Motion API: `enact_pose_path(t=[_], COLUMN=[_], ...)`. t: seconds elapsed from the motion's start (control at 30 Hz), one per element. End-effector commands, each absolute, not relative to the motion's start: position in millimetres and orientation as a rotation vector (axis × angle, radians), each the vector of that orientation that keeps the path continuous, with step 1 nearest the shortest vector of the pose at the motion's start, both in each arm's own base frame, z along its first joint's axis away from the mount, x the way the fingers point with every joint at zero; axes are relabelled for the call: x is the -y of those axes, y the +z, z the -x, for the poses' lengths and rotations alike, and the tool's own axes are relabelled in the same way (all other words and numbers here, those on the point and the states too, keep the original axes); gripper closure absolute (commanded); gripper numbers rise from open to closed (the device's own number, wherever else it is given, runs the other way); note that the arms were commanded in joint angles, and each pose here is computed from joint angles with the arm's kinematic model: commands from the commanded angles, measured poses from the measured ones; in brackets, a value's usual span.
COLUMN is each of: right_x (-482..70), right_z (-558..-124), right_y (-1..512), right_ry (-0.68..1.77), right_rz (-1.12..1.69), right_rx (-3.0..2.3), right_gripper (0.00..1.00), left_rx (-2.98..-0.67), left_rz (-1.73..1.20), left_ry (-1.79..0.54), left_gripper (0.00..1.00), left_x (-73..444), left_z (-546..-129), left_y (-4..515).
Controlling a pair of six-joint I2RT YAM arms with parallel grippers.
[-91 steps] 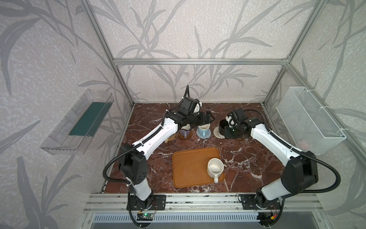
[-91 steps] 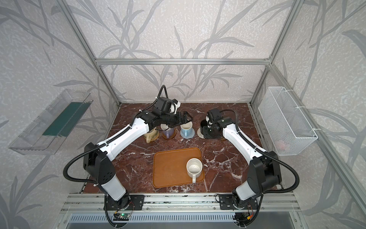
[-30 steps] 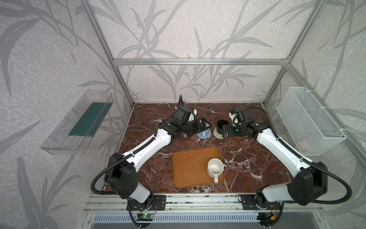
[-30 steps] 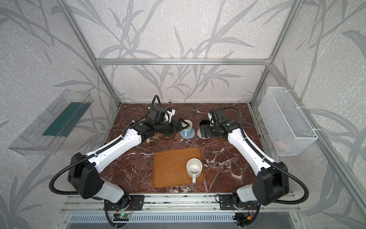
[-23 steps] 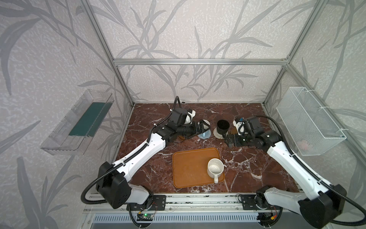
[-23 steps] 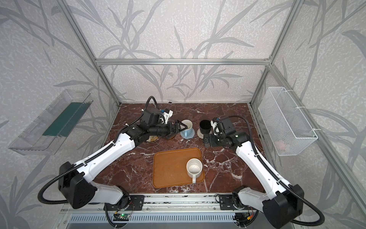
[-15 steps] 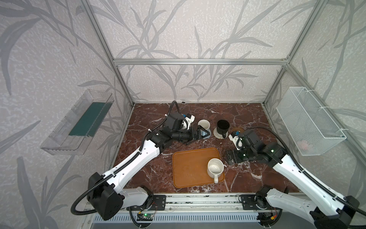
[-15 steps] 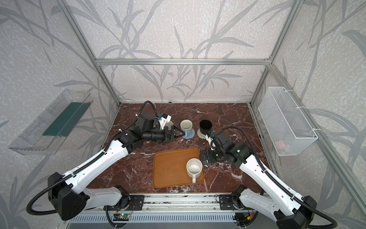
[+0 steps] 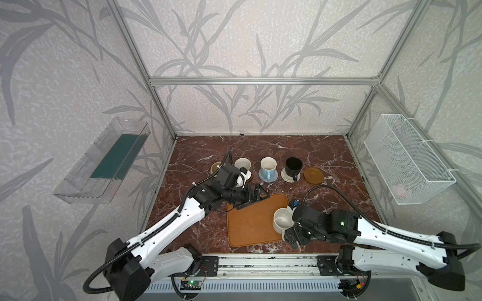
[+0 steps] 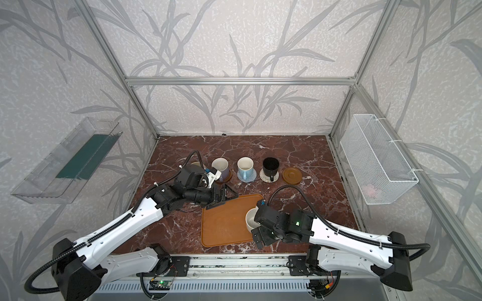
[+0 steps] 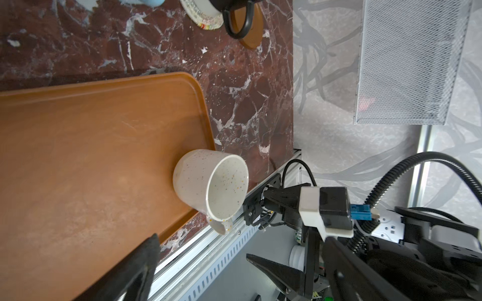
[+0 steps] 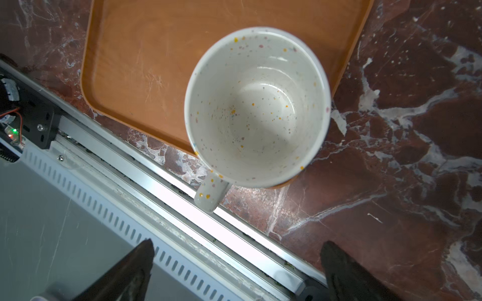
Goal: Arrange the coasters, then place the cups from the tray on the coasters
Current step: 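Move the right gripper back to the white speckled mug on the tray and grasp it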
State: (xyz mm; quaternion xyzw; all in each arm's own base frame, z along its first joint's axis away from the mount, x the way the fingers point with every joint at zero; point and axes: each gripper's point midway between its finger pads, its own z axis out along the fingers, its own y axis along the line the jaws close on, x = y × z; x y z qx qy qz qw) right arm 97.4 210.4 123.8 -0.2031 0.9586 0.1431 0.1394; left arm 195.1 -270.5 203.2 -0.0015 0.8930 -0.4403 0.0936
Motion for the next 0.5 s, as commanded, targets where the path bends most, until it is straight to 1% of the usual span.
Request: enact_pose_path(t=[0.0,0.2,0.33,0.47], right_x=[-219.2,-228.4,-225.8,-220.8], right_z=[-106.5,-109.4,-107.4,-108.3], right_y=[115.9,100.7,89.6,81.3], right_ry=[0.370,0.334,0.291,0.252], right_rz=[0.514,0.507,0.506,0.495], right_rx=[-2.741,-2.745,-2.767,-2.768], right_gripper=[0.07,0.15,0.19,0.25], left_rx=[-2.640,-2.640,-2.646,-2.634], left_rz=[0.030,0.098,0.150,0.194], left_ry=[-1.307,-1.325,-1.284,-1.308], left_gripper=[0.01,0.01,0.02,0.02], left_x=[276.9,282.2,275.8,276.4], left_z=[-190.8,-189.5,-190.5,-190.3], left_y=[196.1,182.0,171.7,165.9])
